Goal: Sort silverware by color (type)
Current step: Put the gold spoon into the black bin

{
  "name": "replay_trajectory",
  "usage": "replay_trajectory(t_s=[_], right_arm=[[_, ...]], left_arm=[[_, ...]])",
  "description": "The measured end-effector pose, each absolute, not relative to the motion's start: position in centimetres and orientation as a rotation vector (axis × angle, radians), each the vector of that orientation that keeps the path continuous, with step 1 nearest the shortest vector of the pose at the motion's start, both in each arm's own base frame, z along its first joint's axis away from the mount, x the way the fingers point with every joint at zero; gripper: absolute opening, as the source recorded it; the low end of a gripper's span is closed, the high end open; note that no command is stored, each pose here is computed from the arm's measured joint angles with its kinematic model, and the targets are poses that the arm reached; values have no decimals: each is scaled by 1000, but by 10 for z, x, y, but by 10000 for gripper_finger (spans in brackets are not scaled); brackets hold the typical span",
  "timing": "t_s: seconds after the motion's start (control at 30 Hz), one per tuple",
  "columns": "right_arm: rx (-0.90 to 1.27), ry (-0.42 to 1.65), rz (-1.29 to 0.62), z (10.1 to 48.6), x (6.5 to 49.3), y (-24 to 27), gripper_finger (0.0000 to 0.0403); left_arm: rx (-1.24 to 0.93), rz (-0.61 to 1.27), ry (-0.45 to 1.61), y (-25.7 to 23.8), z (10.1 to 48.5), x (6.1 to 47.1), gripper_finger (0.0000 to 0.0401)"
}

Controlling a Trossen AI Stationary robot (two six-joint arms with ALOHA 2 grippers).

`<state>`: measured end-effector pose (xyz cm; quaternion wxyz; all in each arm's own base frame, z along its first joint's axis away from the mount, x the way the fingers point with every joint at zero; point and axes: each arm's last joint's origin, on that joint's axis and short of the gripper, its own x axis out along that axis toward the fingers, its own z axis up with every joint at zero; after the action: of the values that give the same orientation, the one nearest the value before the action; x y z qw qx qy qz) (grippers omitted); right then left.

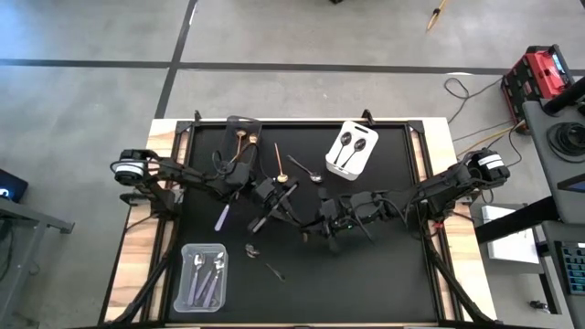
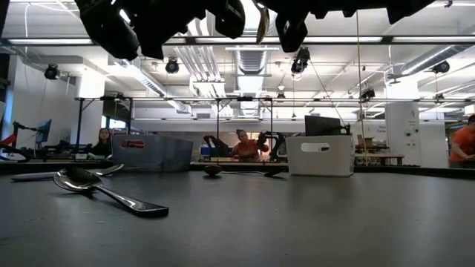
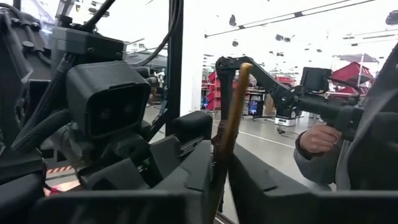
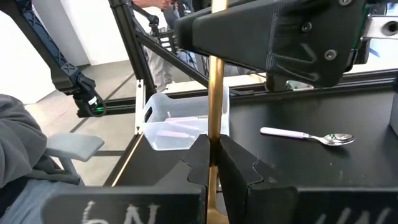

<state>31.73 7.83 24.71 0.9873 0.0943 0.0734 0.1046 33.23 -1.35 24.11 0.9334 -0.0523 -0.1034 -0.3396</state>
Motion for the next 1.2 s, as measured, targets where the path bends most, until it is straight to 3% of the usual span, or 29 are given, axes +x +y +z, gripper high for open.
replay_trajectory(t_s=[0.07, 0.57, 0.73, 0.97, 1.2], right_arm=[[191, 145, 208, 247, 317, 78, 17], [203, 122, 115, 255, 313, 74, 125], [211, 75, 37, 270, 304, 69, 156], [156, 21, 23, 286, 294, 66, 171], [98, 78, -70, 267, 302, 65, 166]], left_arm=[[-105, -684, -215, -13, 241, 332, 10], [-139, -631, -232, -11, 250, 321, 3], [-105, -487, -274, -7, 252, 295, 3], [-46, -247, -384, -2, 264, 249, 2], [-32, -80, -491, 2, 276, 214, 2]])
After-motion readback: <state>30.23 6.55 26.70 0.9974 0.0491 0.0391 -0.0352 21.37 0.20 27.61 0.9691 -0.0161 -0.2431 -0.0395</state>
